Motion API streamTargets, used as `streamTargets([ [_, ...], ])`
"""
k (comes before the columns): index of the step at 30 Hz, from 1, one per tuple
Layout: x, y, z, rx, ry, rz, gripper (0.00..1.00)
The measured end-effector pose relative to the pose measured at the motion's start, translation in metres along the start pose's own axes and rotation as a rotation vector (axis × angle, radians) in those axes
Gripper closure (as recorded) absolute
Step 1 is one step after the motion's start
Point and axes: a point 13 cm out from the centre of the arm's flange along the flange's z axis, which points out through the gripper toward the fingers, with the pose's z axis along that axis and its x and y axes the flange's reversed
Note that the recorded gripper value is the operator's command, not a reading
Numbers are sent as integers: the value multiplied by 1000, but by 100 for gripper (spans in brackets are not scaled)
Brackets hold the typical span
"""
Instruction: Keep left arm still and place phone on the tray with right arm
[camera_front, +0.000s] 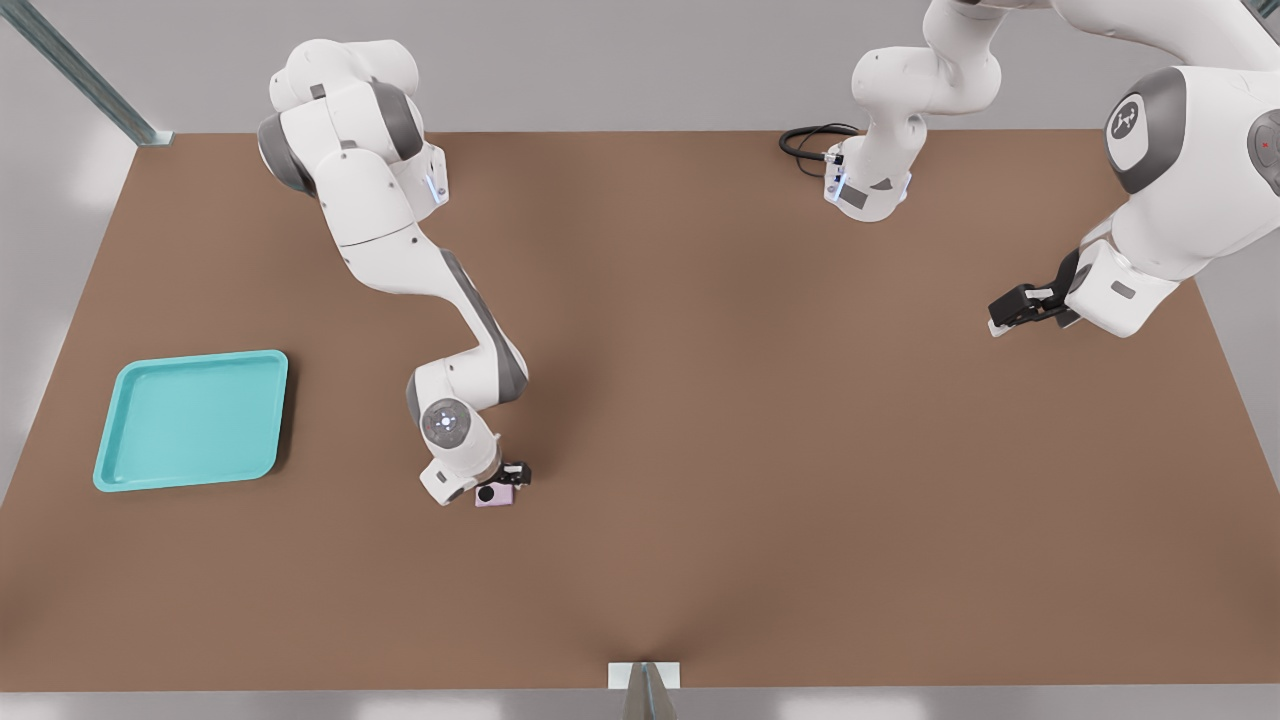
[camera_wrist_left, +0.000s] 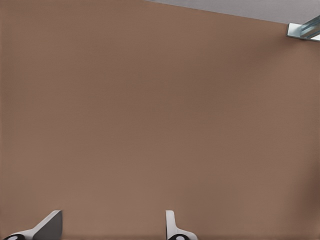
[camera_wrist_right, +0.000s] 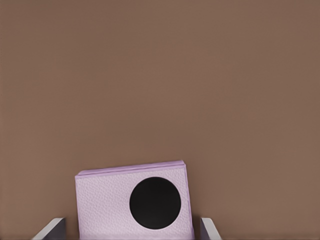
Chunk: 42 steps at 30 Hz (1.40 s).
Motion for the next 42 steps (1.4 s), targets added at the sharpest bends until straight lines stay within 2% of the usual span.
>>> streamTargets([
  [3, 0, 0, 0, 1, 0, 3, 16],
  [5, 1, 1, 0, 1, 1, 5, 22],
  [7, 0, 2, -3, -2, -2, 6, 23],
  [12, -19, -18, -79, -18, -41, 37, 22],
  [17, 1, -148, -136, 1, -13, 161, 22],
  [24, 39, -356, -144, 23, 37, 321, 24],
  [30, 82, -459, -125, 15, 87, 317, 24],
  [32, 96, -483, -110, 9, 111, 301, 0],
  [36, 109, -495, -92, -2, 141, 221, 0],
  [37, 105, -497, -95, -1, 133, 199, 0],
  [38, 87, -502, -115, 8, 96, 174, 0],
  [40, -13, -490, -227, 37, -80, 73, 0],
  [41, -60, -454, -295, 52, -161, -10, 0],
  [42, -86, -404, -351, 59, -207, -95, 0],
])
